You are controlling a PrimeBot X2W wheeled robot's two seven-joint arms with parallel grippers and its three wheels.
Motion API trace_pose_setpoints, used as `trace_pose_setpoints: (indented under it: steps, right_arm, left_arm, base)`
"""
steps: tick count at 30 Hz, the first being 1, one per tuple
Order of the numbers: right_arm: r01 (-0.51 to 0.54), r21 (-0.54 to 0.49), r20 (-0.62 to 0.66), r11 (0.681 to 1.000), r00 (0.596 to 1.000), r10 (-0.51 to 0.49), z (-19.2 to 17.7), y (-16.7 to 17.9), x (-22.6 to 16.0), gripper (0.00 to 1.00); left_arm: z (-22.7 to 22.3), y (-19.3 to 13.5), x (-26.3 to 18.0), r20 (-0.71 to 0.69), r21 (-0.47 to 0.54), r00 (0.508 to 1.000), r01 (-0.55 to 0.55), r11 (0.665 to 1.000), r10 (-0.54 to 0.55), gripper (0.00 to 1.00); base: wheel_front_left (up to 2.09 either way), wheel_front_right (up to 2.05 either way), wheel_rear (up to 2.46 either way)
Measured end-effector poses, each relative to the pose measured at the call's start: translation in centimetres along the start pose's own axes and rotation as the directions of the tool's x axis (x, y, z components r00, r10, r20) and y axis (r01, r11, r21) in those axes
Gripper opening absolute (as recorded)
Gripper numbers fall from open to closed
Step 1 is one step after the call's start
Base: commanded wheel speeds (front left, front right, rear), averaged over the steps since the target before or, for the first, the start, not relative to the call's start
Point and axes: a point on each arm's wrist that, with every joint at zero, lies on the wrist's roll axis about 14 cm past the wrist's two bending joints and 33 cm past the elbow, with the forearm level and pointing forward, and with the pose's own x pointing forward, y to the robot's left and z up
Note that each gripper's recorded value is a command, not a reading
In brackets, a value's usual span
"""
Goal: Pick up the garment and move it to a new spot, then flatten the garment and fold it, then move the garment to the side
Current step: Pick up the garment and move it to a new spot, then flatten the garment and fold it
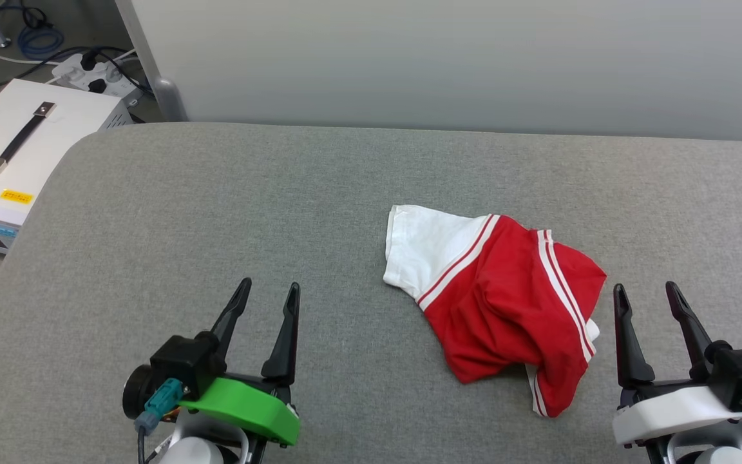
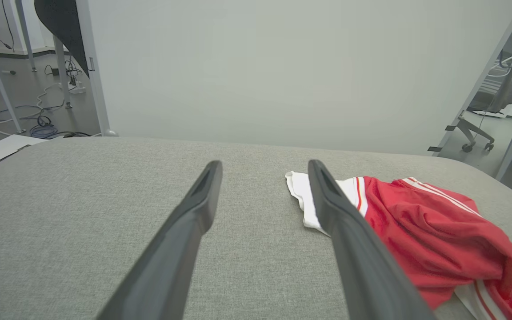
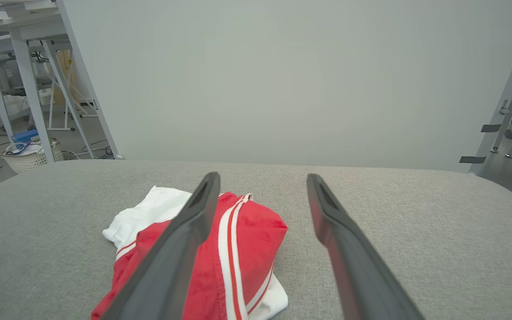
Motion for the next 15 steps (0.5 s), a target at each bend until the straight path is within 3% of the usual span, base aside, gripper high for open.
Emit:
trace_pose_setpoints:
  steps: [15]
  right_arm:
    - [0.009,0.001,-0.003,1.0,1.0,-0.009,0.1,-0.1,-1.0,1.0]
  left_arm:
    - [0.2,-0.7,1.1,0.037,-0.012,0.999,0.036,0.999,-0.036,1.0]
  base:
    - [0.0,0.0,0.0]
